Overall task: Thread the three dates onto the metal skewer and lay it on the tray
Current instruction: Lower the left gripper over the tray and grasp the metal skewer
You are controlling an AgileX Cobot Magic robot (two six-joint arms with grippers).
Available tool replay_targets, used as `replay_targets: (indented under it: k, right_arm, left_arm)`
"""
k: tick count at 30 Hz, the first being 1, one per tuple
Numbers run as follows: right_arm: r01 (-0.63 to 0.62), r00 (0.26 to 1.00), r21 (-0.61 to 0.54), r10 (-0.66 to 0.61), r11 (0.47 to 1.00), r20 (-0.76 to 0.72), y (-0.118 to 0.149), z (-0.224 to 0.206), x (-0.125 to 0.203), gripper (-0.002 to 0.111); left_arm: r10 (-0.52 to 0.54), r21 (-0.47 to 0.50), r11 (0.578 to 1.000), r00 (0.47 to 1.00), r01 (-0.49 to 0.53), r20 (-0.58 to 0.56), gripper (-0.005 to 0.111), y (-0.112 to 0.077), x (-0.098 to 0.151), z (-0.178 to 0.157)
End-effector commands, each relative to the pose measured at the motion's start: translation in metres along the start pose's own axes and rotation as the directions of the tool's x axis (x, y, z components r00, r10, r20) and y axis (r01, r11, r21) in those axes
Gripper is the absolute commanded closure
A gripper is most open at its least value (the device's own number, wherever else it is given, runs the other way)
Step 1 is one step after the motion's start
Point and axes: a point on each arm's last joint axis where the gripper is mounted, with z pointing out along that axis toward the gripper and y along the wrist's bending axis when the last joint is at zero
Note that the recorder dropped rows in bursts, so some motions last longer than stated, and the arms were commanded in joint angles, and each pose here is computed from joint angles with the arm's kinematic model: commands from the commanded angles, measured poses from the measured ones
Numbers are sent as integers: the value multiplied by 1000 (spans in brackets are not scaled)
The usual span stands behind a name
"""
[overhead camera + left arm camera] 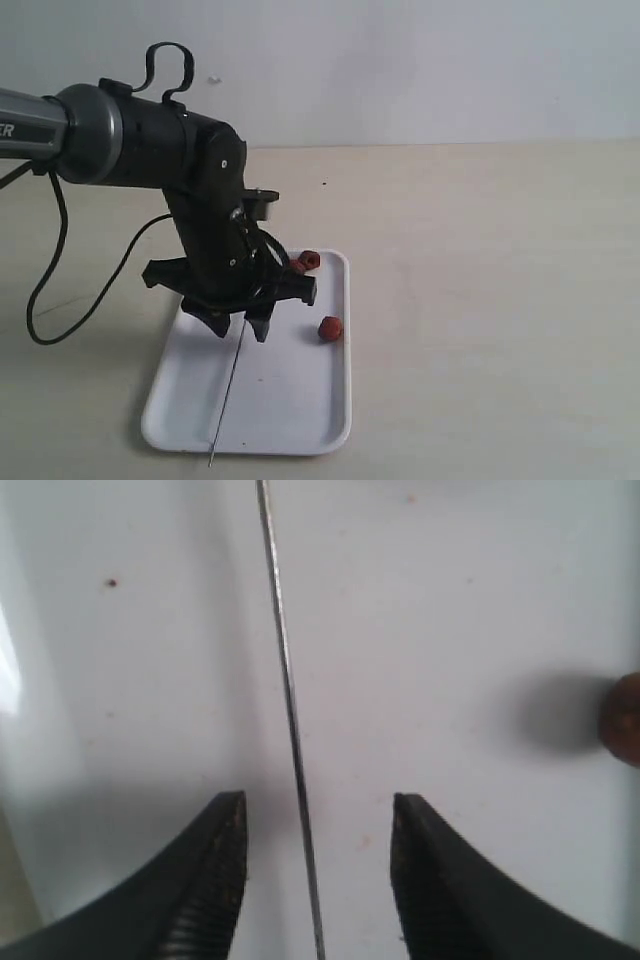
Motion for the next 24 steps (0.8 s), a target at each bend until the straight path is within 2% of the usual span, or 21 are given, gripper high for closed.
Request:
replay_targets:
  k: [1, 8, 21, 24]
  right_arm:
    - [6, 1000, 5, -6, 1000, 10, -1, 0, 1, 108]
    - [6, 1000, 5, -6, 1000, 10, -1, 0, 1, 108]
    - [6, 1000, 5, -6, 1000, 10, -1, 0, 1, 108]
    - [6, 1000, 5, -6, 1000, 10, -1, 0, 1, 108]
  left_arm:
    - [-10, -14, 1000, 1000, 10, -1, 61, -1, 0, 1]
    - [-32, -20, 999, 999, 31, -14, 61, 0, 0, 6]
    - [-23, -93, 996, 993, 12, -118, 61, 6, 9, 9]
    - [-20, -89, 996, 992, 9, -123, 61, 1, 11, 9]
